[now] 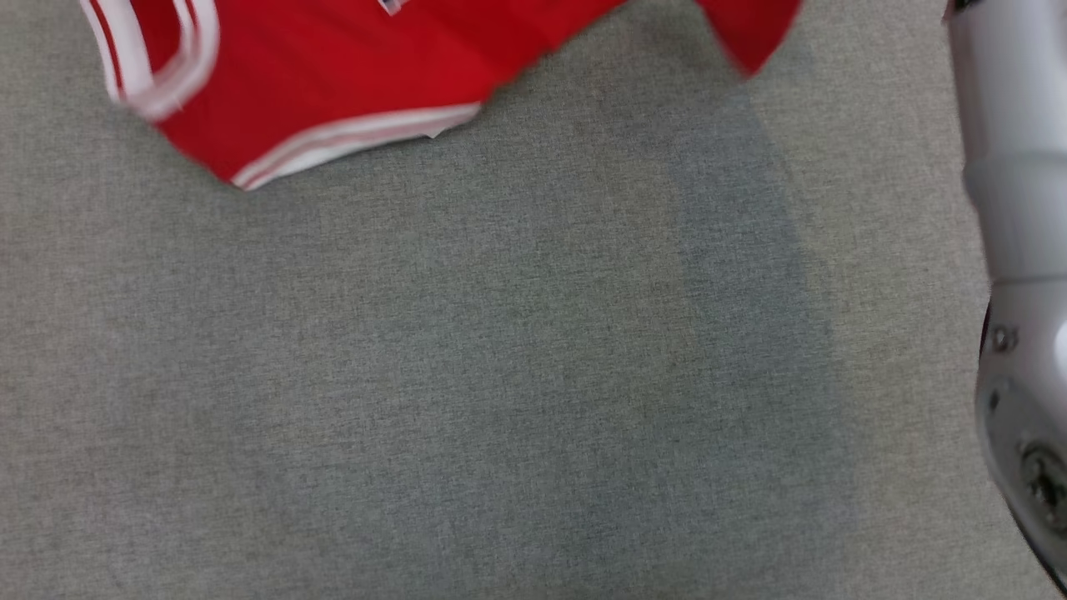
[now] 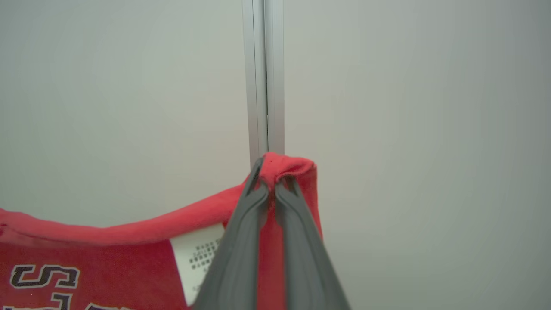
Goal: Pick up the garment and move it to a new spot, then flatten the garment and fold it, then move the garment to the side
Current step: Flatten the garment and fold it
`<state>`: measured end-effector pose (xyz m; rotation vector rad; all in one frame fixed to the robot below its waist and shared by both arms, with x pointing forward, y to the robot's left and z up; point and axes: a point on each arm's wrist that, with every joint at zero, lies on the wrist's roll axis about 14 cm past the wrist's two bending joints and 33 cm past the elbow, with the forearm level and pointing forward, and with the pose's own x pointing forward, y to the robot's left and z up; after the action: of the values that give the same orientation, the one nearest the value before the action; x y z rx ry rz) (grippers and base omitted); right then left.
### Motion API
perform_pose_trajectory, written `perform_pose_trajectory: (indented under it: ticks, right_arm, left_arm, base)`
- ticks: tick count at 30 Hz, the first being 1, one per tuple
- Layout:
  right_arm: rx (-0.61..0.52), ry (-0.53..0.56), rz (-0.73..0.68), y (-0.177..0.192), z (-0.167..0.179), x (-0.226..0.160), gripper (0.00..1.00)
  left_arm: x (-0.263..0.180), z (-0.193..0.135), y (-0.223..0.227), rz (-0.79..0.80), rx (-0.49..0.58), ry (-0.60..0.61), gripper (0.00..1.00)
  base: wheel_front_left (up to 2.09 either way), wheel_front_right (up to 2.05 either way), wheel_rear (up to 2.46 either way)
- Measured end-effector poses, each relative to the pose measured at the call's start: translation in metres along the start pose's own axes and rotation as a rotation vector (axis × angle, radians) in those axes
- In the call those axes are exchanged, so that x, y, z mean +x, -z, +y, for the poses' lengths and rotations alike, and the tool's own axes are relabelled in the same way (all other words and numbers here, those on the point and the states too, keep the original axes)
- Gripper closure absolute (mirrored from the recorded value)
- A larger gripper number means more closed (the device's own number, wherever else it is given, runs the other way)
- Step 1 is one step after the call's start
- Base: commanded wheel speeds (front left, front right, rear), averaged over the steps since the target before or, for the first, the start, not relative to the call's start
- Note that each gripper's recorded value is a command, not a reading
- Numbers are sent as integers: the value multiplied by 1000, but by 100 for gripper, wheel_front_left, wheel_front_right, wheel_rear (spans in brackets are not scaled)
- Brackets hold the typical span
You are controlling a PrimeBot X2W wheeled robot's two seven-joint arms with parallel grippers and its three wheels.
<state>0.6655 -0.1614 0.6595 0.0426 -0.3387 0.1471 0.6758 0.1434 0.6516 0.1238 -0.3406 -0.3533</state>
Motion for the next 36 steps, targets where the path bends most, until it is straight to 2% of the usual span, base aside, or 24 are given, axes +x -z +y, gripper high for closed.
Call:
perform_pose_trajectory:
  ticks: [7, 12, 17, 22, 26, 36]
  right_arm:
    - [-1, 28, -93, -62, -9, 28, 100]
    - [-3, 33, -89, -67, -9, 37, 100]
    - [0, 28, -17, -23, -9, 40, 100]
    - [56, 31, 50, 34, -4, 26, 100]
    - [99, 44, 126, 77, -2, -10, 100]
    - [182, 58, 287, 131, 14, -120, 100]
  left_arm:
    - [32, -3, -68, -122, 48, 27, 100]
    - [41, -11, -81, -158, 56, 54, 100]
    - [46, -14, -44, -118, 21, 70, 100]
    - [20, -11, 26, 4, -42, 52, 100]
    - [-16, -18, 70, 105, -105, 39, 100]
    - [-122, -47, 99, 194, -265, -73, 100]
  base:
    - [0, 0, 0]
    - [0, 0, 0]
    - [0, 0, 0]
    - [0, 0, 0]
    - [0, 0, 0]
    - [0, 0, 0]
